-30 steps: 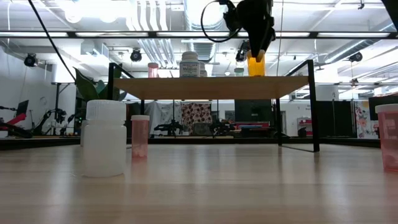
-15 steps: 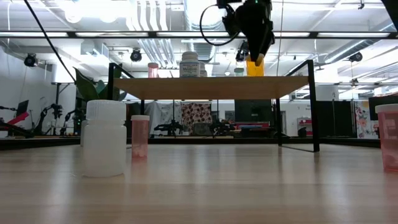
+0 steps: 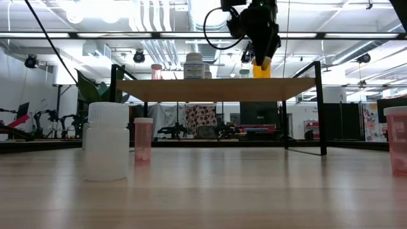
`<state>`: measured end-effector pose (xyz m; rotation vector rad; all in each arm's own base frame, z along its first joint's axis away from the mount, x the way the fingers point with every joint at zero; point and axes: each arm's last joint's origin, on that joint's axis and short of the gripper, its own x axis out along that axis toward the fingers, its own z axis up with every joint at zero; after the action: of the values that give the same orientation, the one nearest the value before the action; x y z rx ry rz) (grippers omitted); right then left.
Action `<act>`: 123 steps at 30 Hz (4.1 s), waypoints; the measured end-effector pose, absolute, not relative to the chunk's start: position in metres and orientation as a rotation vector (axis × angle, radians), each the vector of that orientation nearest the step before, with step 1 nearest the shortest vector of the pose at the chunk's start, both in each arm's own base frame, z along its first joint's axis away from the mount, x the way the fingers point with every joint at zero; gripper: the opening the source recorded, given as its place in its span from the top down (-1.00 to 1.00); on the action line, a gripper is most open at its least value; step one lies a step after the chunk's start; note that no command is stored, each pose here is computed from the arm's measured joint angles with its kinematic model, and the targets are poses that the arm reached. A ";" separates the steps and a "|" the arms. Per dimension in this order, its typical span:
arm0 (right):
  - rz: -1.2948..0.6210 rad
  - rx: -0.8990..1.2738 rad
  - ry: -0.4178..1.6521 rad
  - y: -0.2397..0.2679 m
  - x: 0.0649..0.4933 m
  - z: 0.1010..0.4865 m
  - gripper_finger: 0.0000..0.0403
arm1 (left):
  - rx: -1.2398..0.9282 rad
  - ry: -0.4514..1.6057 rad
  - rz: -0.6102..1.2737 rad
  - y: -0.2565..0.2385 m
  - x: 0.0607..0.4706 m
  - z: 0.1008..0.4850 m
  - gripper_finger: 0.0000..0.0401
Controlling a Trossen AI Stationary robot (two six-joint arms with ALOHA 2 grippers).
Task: Pick and place medicine bottles onto shelf by color
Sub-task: Put the orange pill bottle on the shelf, then put the top pink pill bottle on the shelf
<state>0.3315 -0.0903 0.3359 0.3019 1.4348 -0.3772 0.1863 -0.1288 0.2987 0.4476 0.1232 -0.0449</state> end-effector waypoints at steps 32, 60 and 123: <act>-0.038 -0.102 0.744 0.079 0.273 0.353 -0.33 | 0.344 0.015 -0.025 -0.144 0.206 0.292 0.93; 0.202 -0.112 0.367 0.126 0.232 0.244 -0.26 | -0.004 0.631 0.325 -0.125 0.251 0.190 0.00; 0.199 -0.098 0.370 0.125 0.232 0.242 -0.21 | 0.079 0.736 0.224 -0.112 0.291 0.281 0.50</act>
<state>0.2317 0.1254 0.2418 -0.0979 0.3702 0.1992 0.2910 -0.1121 0.2812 0.0794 0.7358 0.2242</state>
